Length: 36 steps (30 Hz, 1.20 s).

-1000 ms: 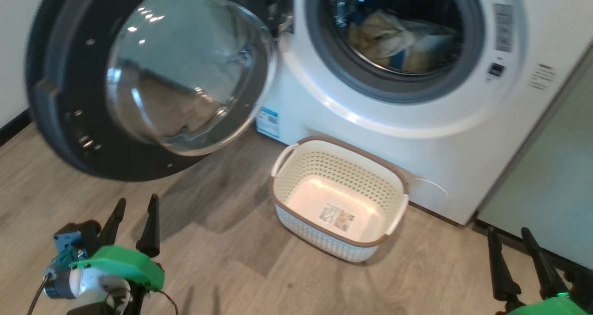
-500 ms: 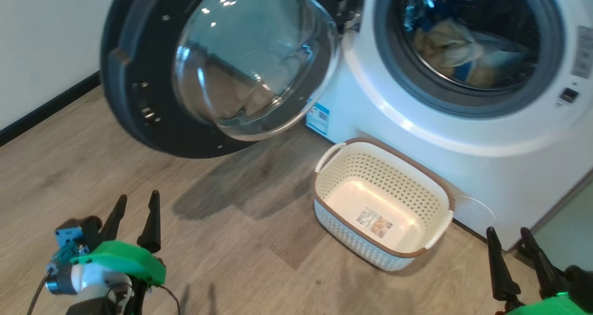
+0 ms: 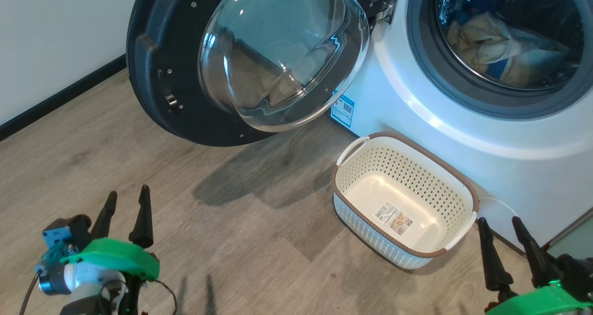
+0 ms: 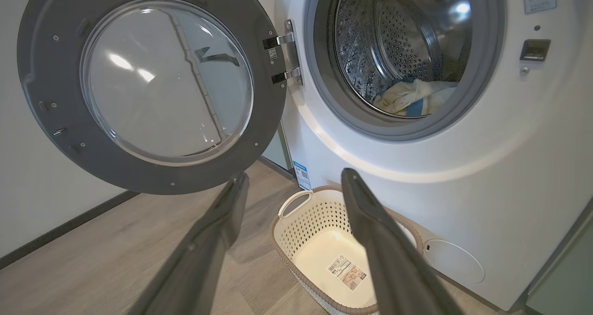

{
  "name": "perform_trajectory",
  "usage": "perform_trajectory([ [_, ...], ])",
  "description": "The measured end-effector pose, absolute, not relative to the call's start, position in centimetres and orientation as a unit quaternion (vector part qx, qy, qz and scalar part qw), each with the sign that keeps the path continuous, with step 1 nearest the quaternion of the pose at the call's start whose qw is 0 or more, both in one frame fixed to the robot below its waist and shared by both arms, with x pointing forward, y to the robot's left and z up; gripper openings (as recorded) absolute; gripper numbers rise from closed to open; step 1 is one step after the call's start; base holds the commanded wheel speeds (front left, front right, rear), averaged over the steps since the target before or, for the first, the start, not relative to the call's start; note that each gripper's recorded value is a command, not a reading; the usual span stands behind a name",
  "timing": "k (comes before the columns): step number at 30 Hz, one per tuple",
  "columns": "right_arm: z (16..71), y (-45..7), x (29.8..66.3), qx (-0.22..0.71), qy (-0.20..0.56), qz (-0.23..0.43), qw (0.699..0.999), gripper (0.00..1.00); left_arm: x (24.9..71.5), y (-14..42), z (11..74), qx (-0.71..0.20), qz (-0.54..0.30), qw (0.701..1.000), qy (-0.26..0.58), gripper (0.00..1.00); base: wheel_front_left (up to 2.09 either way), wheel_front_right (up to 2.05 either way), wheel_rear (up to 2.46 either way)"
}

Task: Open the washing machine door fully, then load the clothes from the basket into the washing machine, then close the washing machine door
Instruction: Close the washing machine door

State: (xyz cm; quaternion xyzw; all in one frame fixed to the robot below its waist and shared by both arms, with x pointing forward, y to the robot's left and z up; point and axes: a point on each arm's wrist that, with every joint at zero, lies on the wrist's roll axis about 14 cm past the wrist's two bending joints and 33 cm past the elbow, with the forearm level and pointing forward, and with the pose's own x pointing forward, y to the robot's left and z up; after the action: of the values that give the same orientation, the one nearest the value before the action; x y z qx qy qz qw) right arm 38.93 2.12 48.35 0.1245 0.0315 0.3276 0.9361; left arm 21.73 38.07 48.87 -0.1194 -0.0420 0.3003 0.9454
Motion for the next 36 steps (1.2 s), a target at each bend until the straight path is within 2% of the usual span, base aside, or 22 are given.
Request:
perform_trajectory([
  [12, 48.6, 2.7, 39.0, 0.125, 0.029, 0.335, 0.933, 1.0, 20.5, 38.5, 50.0, -0.171, 0.334, 0.922, -0.093, 1.0, 0.0, 0.0, 0.0],
  [13, 48.6, 2.6, 38.9, 0.125, 0.029, 0.335, 0.934, 1.0, 20.4, 38.6, 50.1, -0.18, 0.335, 0.92, -0.099, 0.87, 0.0, 0.0, 0.0],
  [14, 48.7, 2.6, 38.9, 0.124, 0.028, 0.334, 0.934, 1.0, 20.4, 38.6, 50.2, -0.191, 0.336, 0.916, -0.105, 0.41, 0.0, 0.0, 0.0],
  [15, 48.7, 2.5, 38.9, 0.124, 0.027, 0.334, 0.934, 1.0, 20.2, 38.6, 50.2, -0.205, 0.338, 0.912, -0.113, 0.13, 0.0, 0.0, 0.0],
  [16, 48.8, 2.4, 38.9, 0.124, 0.026, 0.333, 0.934, 1.0, 20.1, 38.8, 50.4, -0.221, 0.34, 0.906, -0.122, 0.0, 0.0, 0.0, 0.0],
  [18, 48.9, 2.4, 38.9, 0.124, 0.025, 0.332, 0.935, 1.0, 20.0, 39.0, 50.6, -0.236, 0.341, 0.9, -0.132, 0.0, 0.0, 0.0, 0.0],
  [22, 49.1, 1.9, 38.9, 0.122, 0.022, 0.325, 0.937, 1.0, 18.7, 41.3, 51.5, -0.297, 0.353, 0.869, -0.178, 0.0, 0.0, 0.0, 0.0],
  [28, 48.7, 0.9, 38.4, 0.123, 0.027, 0.314, 0.941, 1.0, 17.3, 46.6, 53.9, -0.42, 0.358, 0.795, -0.251, 0.0, 0.0, 0.0, 0.0],
  [36, 48.3, -0.3, 38.4, 0.124, 0.03, 0.298, 0.946, 1.0, 17.1, 51.4, 55.5, -0.488, 0.356, 0.748, -0.276, 0.0, 0.0, 0.0, 0.0],
])
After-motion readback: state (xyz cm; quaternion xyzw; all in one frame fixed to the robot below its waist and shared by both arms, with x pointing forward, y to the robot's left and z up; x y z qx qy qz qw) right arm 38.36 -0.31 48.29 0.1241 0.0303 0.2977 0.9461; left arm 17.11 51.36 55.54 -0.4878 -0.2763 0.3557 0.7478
